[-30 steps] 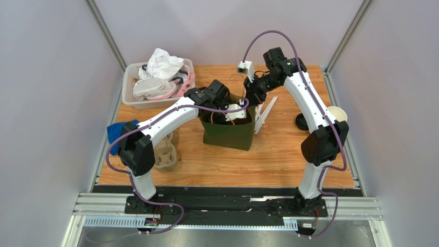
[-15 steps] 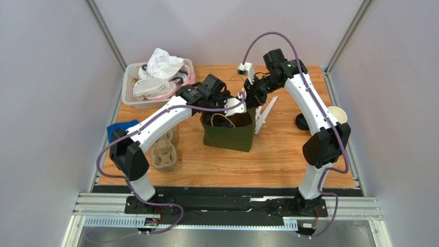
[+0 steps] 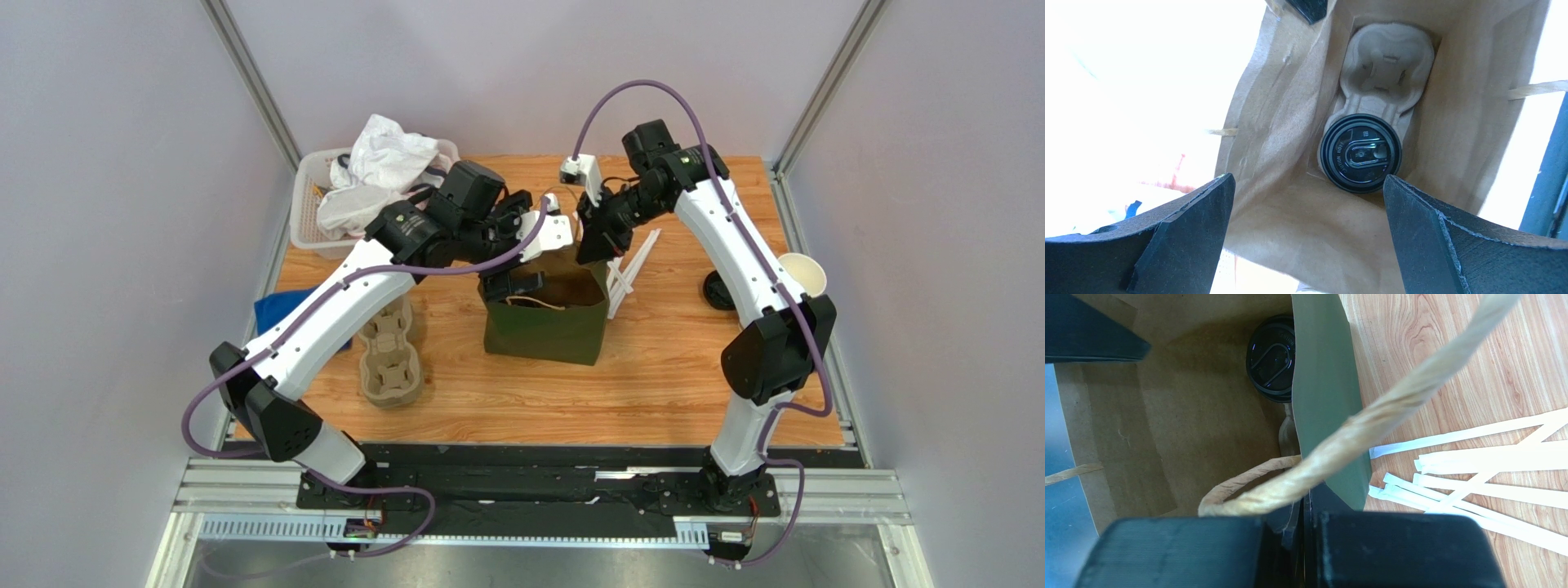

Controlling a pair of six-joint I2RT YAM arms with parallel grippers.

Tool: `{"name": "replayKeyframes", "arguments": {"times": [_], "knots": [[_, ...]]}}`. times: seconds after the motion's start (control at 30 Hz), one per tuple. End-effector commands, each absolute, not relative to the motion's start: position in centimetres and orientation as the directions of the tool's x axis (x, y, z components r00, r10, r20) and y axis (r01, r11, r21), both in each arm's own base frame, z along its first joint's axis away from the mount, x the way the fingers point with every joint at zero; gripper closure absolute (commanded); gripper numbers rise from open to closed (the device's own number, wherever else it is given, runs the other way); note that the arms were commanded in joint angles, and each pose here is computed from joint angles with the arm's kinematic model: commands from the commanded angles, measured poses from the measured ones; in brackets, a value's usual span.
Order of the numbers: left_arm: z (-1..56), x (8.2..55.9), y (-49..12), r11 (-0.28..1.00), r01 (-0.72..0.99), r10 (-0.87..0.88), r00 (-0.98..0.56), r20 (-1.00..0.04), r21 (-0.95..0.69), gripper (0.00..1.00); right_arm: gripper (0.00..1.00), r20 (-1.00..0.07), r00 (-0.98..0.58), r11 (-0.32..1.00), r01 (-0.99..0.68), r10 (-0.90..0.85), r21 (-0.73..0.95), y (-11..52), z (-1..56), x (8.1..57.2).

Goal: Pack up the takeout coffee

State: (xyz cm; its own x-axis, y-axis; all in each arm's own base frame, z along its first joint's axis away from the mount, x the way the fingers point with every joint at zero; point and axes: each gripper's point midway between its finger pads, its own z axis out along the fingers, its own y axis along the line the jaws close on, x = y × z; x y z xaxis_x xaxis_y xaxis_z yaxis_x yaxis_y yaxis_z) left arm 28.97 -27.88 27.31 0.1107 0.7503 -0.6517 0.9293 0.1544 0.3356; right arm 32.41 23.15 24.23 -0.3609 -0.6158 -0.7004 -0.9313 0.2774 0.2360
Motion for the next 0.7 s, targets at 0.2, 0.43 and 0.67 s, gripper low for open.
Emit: {"name": "replayKeyframes", "arguments": {"times": [0.2, 0.43, 0.67], "knots": [[35.2, 29.7, -26.7, 0.377, 0.873, 0.583, 0.037, -0.812, 0.31, 0.08, 1.0, -0.728, -0.29, 0.223, -0.956, -0.621, 0.191, 24.2, 25.2, 31.6], [40.1, 32.3, -24.6, 0.587, 0.779, 0.437, -0.075, -0.896, 0.221, 0.13, 1.0, -0.75, -0.268, 0.196, -0.963, -0.605, 0.186, 26.1, 25.8, 31.5], [40.7, 35.7, -20.3, 0.769, 0.632, 0.322, -0.248, -0.914, 0.099, 0.14, 0.91, -0.761, -0.256, 0.186, -0.966, -0.596, 0.18, 27.5, 26.2, 31.9]]}}
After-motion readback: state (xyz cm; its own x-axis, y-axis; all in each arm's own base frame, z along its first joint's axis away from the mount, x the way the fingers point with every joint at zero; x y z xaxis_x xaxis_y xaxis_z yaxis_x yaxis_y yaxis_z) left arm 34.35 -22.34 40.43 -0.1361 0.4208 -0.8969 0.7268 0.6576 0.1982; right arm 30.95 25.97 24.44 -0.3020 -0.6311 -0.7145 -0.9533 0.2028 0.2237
